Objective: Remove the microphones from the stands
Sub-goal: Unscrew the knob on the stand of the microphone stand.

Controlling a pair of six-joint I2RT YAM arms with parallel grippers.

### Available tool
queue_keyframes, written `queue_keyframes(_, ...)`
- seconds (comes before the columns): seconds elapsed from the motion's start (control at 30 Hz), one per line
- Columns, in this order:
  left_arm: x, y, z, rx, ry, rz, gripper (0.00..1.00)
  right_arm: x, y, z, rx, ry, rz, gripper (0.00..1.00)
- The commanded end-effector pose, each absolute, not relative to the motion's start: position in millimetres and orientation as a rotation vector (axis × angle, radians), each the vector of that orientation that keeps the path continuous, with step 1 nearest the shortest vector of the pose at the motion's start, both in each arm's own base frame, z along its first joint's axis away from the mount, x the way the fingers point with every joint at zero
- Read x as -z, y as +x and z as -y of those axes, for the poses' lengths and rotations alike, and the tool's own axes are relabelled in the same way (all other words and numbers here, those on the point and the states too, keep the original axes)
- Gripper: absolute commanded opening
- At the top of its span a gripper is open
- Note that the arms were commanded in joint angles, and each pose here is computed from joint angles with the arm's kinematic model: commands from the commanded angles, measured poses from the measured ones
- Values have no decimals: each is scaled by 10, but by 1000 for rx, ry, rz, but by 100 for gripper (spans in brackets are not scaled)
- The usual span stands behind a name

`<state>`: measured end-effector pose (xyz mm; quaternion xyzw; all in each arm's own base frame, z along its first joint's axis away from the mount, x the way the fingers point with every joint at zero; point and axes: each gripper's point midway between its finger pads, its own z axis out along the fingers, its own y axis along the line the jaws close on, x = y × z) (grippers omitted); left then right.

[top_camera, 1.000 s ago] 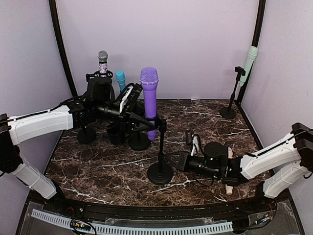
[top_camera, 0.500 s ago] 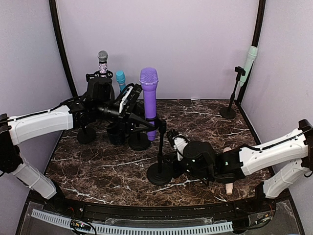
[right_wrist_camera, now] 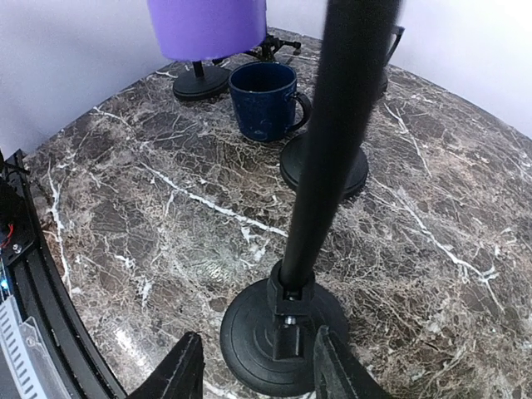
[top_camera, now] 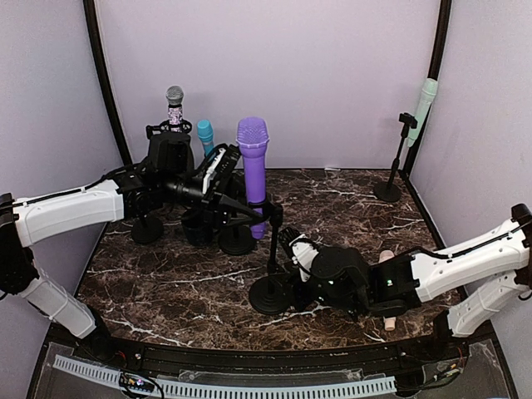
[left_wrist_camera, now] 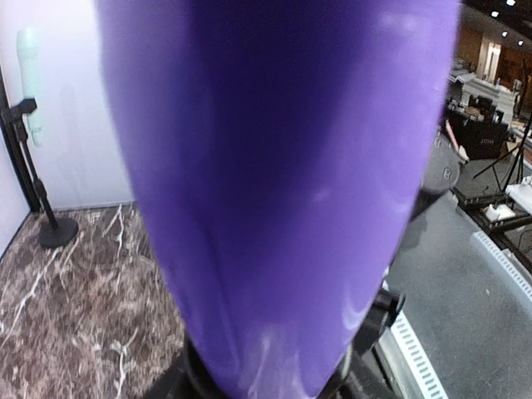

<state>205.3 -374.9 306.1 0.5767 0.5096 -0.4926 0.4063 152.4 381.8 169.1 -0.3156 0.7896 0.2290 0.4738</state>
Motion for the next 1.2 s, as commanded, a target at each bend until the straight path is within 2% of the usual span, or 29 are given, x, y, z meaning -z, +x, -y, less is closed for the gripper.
queue_keyframes(0.0, -2413, 2104, 3655, 1200, 1457, -1576, 59, -1958, 1487, -3753, -668, -677, -1881, 49)
queue_keyframes(0.13, -2470, 2106, 3634, 1179, 1447, -1563, 73, -2058, 1491, -3672, -694, -635, -1868, 53)
queue_keyframes(0.33, -2566, 2105, 3598, 1154, 1425, -1542, 82, -2134, 1504, -3613, -713, -596, -1856, 57)
queue_keyframes(0.8, -2696, 2125, 3372, 1008, 1324, -1560, 87, -2268, 1514, -3481, -749, -530, -1828, 64)
queue_keyframes(1.17, -2792, 2032, 3079, 967, 1154, -1611, 88, -2309, 1458, -3395, -826, -512, -1812, 79)
